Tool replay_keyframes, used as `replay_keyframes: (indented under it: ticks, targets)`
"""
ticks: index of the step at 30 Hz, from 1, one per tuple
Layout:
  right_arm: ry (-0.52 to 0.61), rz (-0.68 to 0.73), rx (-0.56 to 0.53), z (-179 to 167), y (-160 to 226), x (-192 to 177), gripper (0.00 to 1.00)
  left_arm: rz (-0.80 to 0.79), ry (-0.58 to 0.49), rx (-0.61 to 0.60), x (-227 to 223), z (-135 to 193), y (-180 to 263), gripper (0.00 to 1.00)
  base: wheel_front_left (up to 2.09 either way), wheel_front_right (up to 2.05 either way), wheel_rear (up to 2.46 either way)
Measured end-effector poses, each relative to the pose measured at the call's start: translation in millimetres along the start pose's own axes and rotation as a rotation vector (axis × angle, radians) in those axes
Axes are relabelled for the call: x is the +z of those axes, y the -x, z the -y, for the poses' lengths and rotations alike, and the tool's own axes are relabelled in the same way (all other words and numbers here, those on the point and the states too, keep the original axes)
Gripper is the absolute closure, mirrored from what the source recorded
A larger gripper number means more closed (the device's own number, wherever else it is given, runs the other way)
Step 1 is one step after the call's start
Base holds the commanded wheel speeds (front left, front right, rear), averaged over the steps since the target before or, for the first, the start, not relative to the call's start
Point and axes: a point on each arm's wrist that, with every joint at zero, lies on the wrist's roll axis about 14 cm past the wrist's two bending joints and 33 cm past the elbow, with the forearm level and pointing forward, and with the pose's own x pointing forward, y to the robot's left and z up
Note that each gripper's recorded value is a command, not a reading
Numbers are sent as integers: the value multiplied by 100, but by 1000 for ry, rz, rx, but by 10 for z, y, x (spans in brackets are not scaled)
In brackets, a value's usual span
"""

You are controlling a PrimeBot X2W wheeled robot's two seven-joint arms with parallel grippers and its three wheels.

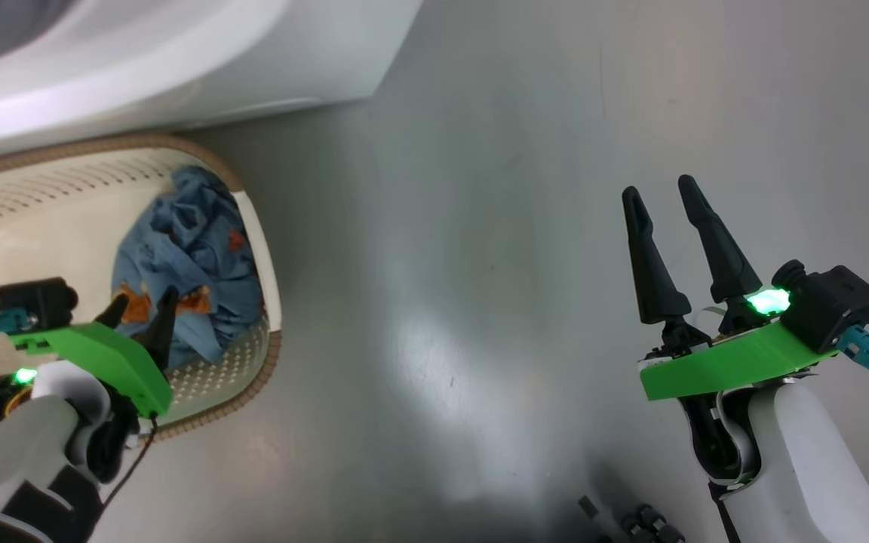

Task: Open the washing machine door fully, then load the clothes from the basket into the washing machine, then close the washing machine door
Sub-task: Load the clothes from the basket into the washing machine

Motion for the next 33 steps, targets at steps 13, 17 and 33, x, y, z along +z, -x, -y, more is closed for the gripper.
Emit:
replay_keyframes:
  ticks: [13, 17, 33]
  targets:
    - [28, -51, -10, 85, -67, -246, 0, -96, 73, -101, -179, 181, -245, 0, 0, 0, 0]
    - [31, -58, -10, 92, -72, -282, 0, -125, 86, -132, -233, 271, -290, 0, 0, 0, 0]
    - [34, -40, 1, 49, -83, -211, 0, -89, 97, -121, -144, 279, -277, 100, 0, 0, 0]
